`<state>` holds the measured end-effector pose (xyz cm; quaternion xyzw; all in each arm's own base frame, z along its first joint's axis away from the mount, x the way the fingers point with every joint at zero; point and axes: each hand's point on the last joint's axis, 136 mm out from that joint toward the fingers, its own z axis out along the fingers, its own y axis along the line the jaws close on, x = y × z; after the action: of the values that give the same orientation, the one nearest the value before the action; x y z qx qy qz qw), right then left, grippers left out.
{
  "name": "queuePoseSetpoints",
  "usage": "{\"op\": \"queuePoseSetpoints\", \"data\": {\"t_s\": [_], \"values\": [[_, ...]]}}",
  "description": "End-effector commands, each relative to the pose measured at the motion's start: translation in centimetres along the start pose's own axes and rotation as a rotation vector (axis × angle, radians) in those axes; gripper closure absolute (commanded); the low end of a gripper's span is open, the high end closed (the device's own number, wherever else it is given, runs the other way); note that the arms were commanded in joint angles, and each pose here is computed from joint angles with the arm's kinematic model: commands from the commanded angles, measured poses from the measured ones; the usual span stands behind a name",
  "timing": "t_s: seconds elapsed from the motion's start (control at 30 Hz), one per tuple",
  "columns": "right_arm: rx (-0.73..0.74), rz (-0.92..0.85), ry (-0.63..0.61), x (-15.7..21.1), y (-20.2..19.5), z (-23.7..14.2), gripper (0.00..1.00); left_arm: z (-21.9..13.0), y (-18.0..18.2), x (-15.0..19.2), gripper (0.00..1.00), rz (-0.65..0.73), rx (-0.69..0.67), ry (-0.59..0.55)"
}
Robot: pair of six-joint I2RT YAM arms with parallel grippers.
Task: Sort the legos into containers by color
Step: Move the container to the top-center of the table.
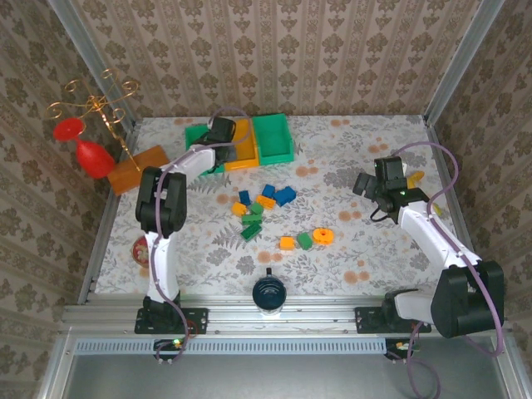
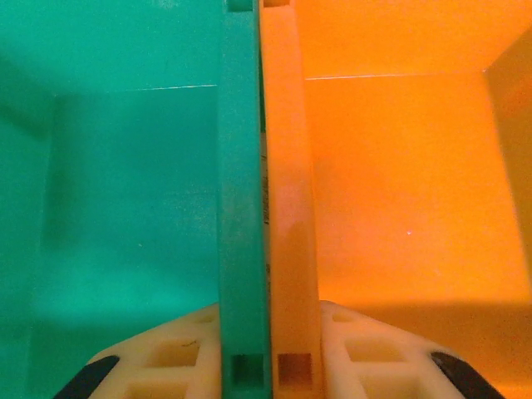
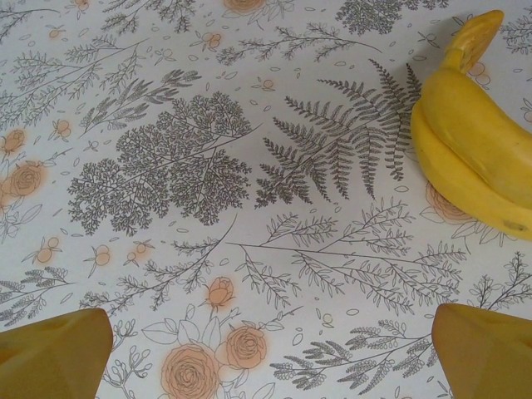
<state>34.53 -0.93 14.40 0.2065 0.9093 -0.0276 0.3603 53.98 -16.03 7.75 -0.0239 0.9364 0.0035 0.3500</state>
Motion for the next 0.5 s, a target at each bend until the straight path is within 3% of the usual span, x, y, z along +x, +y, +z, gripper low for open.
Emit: {"op": "queuePoseSetpoints", "data": {"t_s": [0.0, 0.27, 0.47], "values": [[-0.005, 0.02, 0.017, -0.1, 0.5, -0.5, 0.0, -1.4, -2.1, 1.3, 0.79, 0.003, 0.011, 0.024], [-0.007, 0.015, 0.037, 0.4, 0.8, -0.7, 0.0, -2.0, -8.1, 2.9, 0.79, 0.054, 0.079, 0.034], [-0.017, 0.011, 0.046, 0.5, 1.1, -0.9, 0.0, -2.1, -10.3, 3.8, 0.75, 0.086, 0.1, 0.048]]}}
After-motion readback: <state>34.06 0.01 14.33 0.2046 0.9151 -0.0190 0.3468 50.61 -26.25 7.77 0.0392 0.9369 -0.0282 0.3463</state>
